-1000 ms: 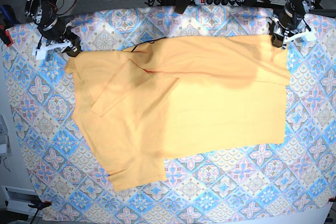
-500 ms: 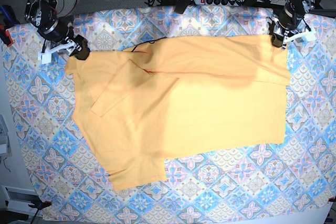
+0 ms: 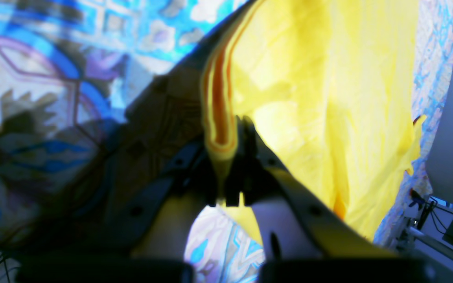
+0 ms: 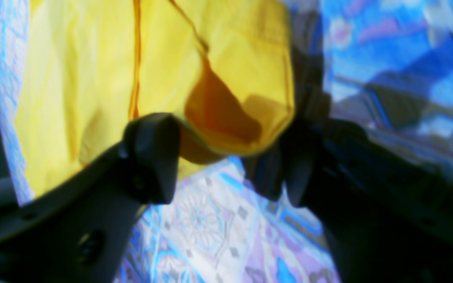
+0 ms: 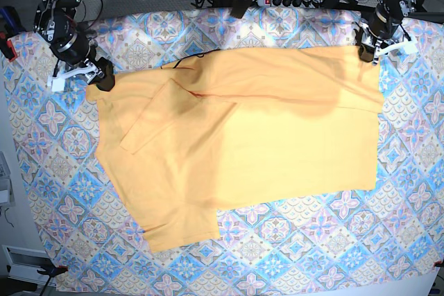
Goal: Fold the T-shirt properly
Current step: 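Pull both held shoulder edges toward the robot, flattening the shirt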
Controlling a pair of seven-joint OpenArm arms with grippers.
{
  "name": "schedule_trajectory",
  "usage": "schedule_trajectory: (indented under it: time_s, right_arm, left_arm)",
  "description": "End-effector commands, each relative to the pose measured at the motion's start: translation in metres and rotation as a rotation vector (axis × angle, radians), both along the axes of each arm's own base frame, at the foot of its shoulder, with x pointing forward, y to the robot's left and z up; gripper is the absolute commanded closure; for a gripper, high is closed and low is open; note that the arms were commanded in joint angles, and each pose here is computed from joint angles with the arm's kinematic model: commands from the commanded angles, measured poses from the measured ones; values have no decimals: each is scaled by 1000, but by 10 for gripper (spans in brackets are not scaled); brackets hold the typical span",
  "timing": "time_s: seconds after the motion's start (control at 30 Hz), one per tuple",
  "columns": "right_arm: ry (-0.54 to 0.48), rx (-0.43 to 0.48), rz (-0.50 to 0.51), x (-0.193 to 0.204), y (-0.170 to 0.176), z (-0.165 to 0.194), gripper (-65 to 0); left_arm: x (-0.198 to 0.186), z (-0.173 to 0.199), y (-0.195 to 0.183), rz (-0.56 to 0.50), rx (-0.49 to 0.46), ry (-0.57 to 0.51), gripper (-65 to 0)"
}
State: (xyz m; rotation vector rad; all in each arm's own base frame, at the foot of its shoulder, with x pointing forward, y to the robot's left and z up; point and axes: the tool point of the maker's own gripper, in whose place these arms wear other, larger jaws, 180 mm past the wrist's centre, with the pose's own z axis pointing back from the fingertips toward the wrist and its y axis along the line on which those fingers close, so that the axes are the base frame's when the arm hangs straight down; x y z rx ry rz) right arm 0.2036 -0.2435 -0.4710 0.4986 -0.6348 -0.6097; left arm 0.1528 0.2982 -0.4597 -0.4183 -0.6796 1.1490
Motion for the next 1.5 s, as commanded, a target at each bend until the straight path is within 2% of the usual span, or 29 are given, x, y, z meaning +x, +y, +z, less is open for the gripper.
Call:
schedule_trajectory:
  time_s: [0.0,0.2,0.3,0.4,0.53,0.87,1.23,1.47]
  right_arm:
    - [15,-10,11,-5,-3,-1,-297]
    - [-9,-6,8,8,-3,3,-58]
    - [-6,-7,10,7,-4,3,0]
    - [-10,-15,8,7,-6,5,0]
    - [-5,-31,-48,-3,-28,8,0]
    - [55,-31,-128,-30,-61,11,0]
    - [92,-33,-134,-48,-64,6,0]
    - [110,-71,-111,-65,-66,12,0]
  left_arm:
    - [4,7,7,-7,22,-20,0]
    - [4,7,7,-7,22,-20,0]
    - [4,7,7,-7,22,-20,0]
    - [4,7,7,-7,22,-20,0]
    - [3,8,10,-6,28,-20,0]
    - [-3,9,16,-17,45,-2,0]
    - [-44,-3,13,-25,39,88,0]
    - [-55,-2,10,-61,44,82,0]
